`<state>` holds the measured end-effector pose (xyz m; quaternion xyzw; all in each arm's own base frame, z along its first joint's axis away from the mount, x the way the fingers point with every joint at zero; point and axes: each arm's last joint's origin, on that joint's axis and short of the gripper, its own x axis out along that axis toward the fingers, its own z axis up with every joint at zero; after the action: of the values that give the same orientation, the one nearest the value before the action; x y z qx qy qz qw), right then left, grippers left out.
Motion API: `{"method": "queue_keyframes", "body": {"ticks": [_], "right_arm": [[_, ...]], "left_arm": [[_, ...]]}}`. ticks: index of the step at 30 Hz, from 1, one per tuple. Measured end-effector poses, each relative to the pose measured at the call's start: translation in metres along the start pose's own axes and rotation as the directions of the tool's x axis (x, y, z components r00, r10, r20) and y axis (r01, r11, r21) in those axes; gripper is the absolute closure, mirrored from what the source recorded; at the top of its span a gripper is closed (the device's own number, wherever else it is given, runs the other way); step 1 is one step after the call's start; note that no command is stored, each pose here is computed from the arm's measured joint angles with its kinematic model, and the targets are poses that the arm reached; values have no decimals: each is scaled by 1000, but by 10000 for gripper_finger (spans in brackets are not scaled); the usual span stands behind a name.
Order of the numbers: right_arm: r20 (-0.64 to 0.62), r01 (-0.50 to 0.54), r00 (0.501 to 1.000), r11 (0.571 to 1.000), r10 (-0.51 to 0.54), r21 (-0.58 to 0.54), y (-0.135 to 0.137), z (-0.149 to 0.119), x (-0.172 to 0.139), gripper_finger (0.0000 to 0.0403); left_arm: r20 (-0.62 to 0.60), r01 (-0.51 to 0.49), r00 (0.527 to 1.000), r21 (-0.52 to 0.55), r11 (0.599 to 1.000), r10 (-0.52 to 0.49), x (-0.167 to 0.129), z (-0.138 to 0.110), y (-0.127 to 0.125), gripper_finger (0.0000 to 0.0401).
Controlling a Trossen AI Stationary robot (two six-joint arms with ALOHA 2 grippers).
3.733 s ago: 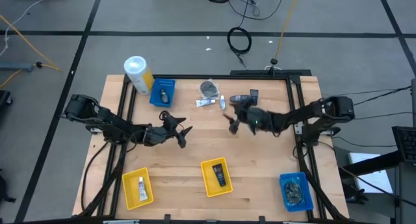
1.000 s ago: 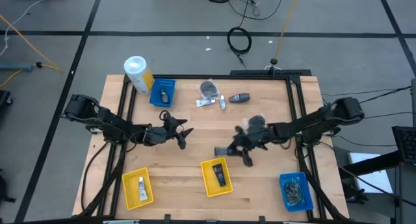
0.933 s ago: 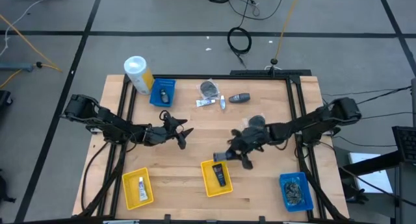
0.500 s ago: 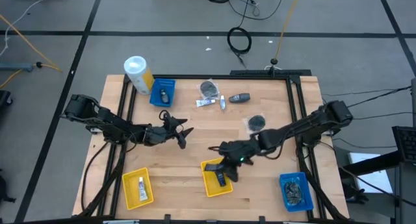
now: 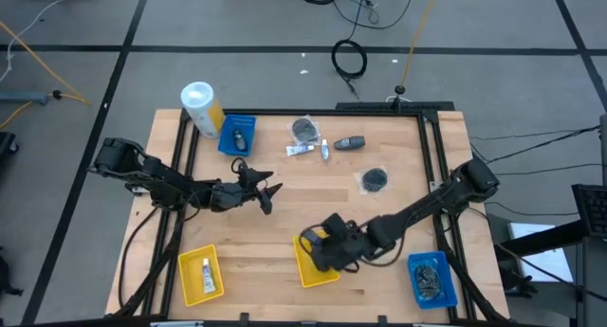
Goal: Pick & Place Travel size toiletries
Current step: Put the blue shave cream into the right yellow bin
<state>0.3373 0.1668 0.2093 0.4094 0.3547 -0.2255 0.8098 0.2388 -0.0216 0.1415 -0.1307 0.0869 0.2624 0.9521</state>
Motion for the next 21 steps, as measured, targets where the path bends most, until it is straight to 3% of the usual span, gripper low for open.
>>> {"method": "queue_keyframes", "body": {"ticks": [4,9,21], "right_arm": [[70,-2,998,995,-5,99,2,-18,-2,288],[62,-49,997,984,39,174,6,-38,16,288],[76,-3,997,984,-10,176,0,-42,31,284]], "left_arm": [[-4,16,1000,-7,1000,-16,0,0,-1,155],[26,39,999,-5,999,-39,0,4,-3,155],[67,53,996,21,998,-54,0,8,-4,155]]}}
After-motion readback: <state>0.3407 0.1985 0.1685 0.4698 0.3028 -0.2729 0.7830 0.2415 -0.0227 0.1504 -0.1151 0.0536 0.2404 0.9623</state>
